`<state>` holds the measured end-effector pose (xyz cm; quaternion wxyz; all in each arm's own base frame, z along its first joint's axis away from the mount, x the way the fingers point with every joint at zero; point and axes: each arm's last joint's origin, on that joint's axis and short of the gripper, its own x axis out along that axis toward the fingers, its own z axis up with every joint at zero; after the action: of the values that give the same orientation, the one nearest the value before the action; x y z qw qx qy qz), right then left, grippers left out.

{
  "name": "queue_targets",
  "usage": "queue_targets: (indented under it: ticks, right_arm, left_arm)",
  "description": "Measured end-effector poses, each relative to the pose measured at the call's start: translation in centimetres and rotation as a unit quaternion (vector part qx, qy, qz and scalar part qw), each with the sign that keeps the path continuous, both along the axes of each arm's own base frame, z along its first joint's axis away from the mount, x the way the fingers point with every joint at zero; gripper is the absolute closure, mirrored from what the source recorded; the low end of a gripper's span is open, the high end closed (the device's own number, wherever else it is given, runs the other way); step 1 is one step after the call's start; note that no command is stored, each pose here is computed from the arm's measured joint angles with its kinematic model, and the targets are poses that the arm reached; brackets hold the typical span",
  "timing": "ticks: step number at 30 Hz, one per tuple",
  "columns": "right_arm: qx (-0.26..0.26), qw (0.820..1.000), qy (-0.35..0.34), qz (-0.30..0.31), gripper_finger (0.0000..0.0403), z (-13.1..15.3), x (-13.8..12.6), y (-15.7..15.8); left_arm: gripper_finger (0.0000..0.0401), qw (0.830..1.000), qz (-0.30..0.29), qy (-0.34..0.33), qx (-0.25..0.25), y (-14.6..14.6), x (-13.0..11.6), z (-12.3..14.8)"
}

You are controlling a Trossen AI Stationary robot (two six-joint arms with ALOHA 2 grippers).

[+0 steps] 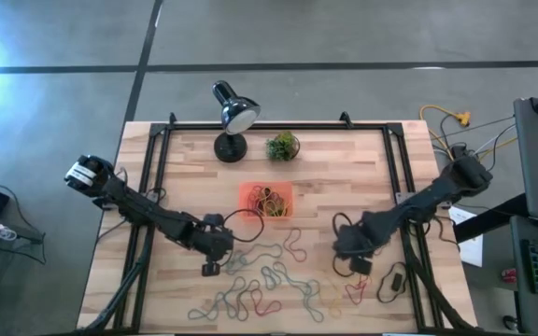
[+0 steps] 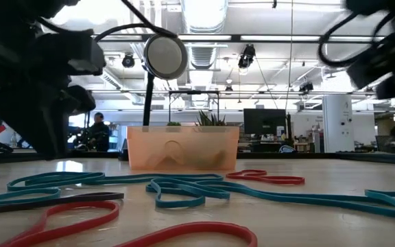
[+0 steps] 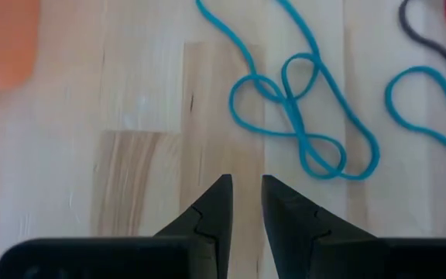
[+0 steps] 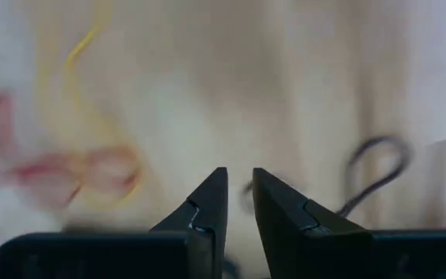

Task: Pick and place rubber bands into bin
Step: Put the black rubberband into the orange bin

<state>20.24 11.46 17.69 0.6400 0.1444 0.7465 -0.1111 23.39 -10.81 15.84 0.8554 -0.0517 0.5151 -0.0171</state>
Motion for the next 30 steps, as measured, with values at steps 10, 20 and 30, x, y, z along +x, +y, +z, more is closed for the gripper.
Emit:
queue_targets:
  ticks: [10, 20, 30]
  right_arm:
    - [0.026, 0.999, -0.019, 0.042, 0.0346, 1.7, -6.5, 5.4]
    - [0.0, 0.997, -0.031, 0.071, 0.0346, -2.1, -8.4, 8.2]
    - [-0.016, 0.994, -0.018, 0.104, 0.0346, -3.1, -8.2, 8.5]
  left_arm:
    - [0.0346, 1.0, -0.003, -0.01, -0.005, -0.2, 0.0, -0.1]
    - [0.0346, 1.0, -0.004, -0.017, -0.009, -0.3, 0.1, -0.1]
    - [0.0346, 1.0, -0.004, -0.019, -0.01, -0.3, 0.1, 0.0]
